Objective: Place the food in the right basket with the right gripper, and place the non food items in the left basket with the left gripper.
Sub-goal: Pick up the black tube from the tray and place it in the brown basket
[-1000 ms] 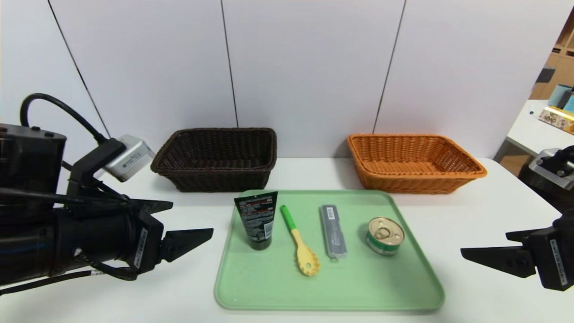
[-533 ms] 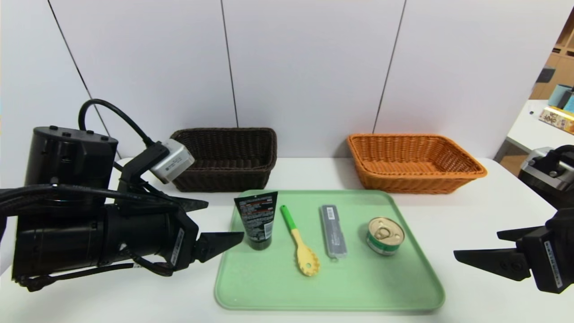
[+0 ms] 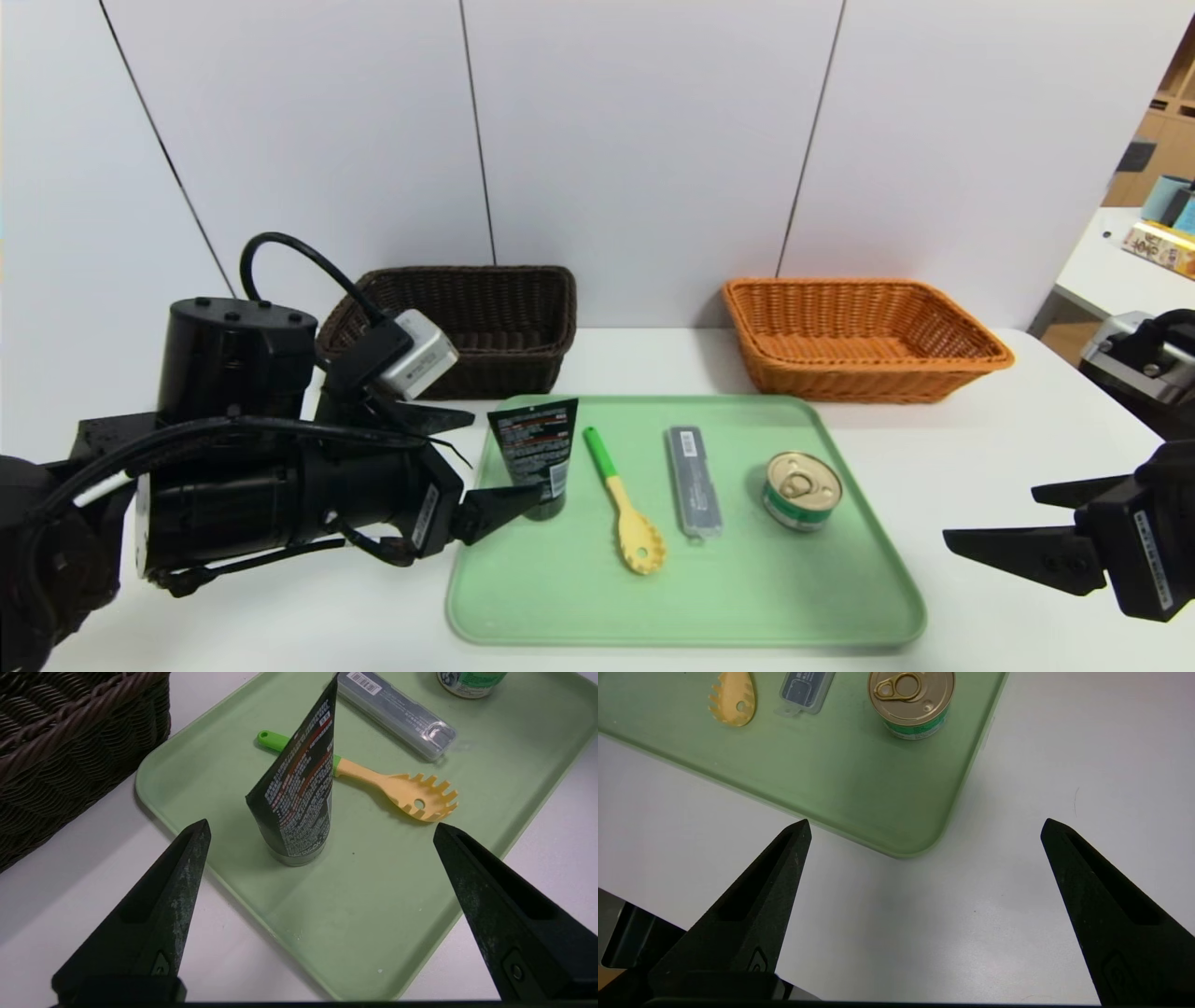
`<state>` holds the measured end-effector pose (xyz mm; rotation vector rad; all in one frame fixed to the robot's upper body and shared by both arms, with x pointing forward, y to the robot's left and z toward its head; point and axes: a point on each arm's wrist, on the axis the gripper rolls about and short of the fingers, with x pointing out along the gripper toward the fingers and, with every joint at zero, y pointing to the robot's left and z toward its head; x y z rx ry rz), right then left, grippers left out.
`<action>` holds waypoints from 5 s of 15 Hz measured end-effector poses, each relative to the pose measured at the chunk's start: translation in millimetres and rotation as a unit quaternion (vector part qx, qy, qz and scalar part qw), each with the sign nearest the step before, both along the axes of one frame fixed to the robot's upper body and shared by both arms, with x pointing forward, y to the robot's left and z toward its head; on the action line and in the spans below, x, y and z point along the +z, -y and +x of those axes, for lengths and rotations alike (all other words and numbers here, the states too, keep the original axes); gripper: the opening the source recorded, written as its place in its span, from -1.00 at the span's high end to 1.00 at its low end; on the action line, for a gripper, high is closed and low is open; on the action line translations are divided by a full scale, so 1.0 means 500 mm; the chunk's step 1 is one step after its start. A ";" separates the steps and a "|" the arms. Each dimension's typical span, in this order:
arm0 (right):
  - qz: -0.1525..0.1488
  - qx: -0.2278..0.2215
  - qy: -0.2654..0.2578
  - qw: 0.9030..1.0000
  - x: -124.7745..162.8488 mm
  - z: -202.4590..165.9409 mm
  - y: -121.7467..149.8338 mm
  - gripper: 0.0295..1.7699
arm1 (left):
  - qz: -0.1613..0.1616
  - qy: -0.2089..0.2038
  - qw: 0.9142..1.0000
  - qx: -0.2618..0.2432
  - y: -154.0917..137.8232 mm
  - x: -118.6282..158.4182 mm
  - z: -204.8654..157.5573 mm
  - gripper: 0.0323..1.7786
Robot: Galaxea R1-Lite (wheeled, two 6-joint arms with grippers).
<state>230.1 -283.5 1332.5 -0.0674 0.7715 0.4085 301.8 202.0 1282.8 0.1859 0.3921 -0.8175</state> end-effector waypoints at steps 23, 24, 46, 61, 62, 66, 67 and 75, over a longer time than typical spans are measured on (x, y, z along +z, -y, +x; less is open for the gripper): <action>0.067 0.076 0.106 0.989 -0.031 0.000 -0.035 -0.92 | -0.006 -0.006 1.000 -0.014 0.056 -0.102 0.097 -0.90; 0.066 0.076 0.105 0.989 -0.031 -0.001 -0.035 -0.92 | -0.010 0.000 1.000 -0.014 0.058 -0.101 0.099 -0.90; 0.065 0.072 0.100 0.990 -0.038 -0.003 -0.032 -0.92 | -0.029 -0.006 1.000 -0.009 0.073 -0.096 0.113 0.64; 0.065 0.070 0.101 0.990 -0.038 -0.002 -0.031 -0.92 | -0.088 0.083 0.992 0.038 0.023 0.137 0.143 0.64; 0.064 0.069 0.100 0.990 -0.038 -0.002 -0.031 -0.92 | -0.090 0.091 0.991 0.047 0.016 0.152 0.157 0.64; 0.065 0.068 0.099 0.991 -0.039 -0.001 -0.031 -0.92 | -0.077 0.113 0.987 0.083 -0.014 0.163 0.232 0.64; 0.065 0.067 0.098 0.991 -0.039 -0.001 -0.030 -0.92 | -0.074 0.112 0.987 0.093 -0.023 0.157 0.253 0.64; 0.063 0.067 0.093 0.991 -0.045 0.004 -0.033 -0.92 | -0.040 0.078 0.984 0.157 -0.099 0.071 0.367 0.64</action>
